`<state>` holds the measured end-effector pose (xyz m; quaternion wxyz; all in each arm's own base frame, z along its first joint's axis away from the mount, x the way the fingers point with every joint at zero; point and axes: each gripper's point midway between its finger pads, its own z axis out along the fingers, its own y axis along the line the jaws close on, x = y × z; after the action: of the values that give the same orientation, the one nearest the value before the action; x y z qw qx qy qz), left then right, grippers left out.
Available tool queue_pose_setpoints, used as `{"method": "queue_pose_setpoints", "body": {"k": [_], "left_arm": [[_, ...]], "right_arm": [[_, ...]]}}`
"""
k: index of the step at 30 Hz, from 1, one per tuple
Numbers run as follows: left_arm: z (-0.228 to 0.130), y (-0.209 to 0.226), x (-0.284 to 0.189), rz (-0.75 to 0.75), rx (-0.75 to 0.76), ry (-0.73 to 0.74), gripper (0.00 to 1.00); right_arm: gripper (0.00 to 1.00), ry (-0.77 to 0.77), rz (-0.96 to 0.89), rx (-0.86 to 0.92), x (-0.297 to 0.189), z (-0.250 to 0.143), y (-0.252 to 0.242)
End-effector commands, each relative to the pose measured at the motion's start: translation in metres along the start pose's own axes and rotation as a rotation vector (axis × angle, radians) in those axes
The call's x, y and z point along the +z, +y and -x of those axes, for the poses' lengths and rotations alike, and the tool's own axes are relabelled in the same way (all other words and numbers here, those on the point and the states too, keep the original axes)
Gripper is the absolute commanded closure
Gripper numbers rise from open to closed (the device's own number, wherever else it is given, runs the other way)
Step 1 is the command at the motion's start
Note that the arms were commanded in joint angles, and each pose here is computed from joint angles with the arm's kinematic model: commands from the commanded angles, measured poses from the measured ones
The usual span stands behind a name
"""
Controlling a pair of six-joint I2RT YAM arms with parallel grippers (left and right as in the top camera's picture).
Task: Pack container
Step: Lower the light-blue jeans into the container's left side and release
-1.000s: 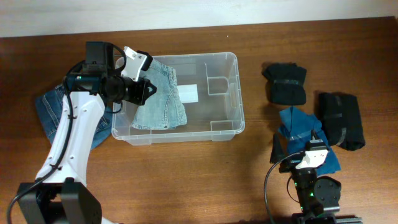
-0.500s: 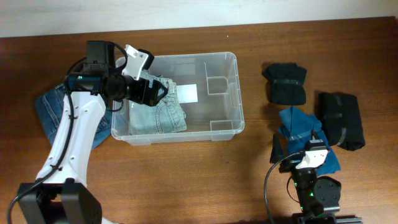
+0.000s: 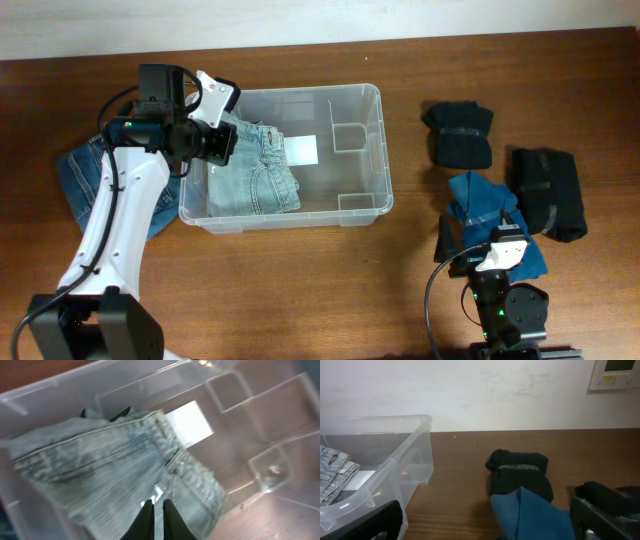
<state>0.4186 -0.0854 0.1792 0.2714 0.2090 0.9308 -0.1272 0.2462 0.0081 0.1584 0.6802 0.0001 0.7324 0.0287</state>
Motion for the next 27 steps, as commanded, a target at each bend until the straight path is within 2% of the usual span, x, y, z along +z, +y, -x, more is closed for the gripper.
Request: {"method": "queue_pose_setpoints", "body": {"k": [1,8,16,19,27], "left_arm": [[-0.001,0.012,0.004,0.065,0.005,0.03,0.94],[-0.023,0.023,0.045,0.05,-0.024,0.135,0.95],[-0.066,0.067,0.102,0.214,-0.092,0.303,0.95],[-0.076,0.071,0.118,0.216,-0.098,0.331,0.95],[-0.068,0.073,0.118,0.221,-0.126,0.313,0.95]], "right_arm": [[0.02,0.006,-0.013,-0.006,0.0,-0.003,-0.003],[0.02,0.006,-0.013,-0.006,0.0,-0.003,-0.003],[0.02,0.006,-0.013,-0.006,0.0,-0.003,-0.003],[0.01,0.006,-0.013,-0.006,0.0,-0.003,-0.003],[0.02,0.006,-0.013,-0.006,0.0,-0.003,-0.003]]}}
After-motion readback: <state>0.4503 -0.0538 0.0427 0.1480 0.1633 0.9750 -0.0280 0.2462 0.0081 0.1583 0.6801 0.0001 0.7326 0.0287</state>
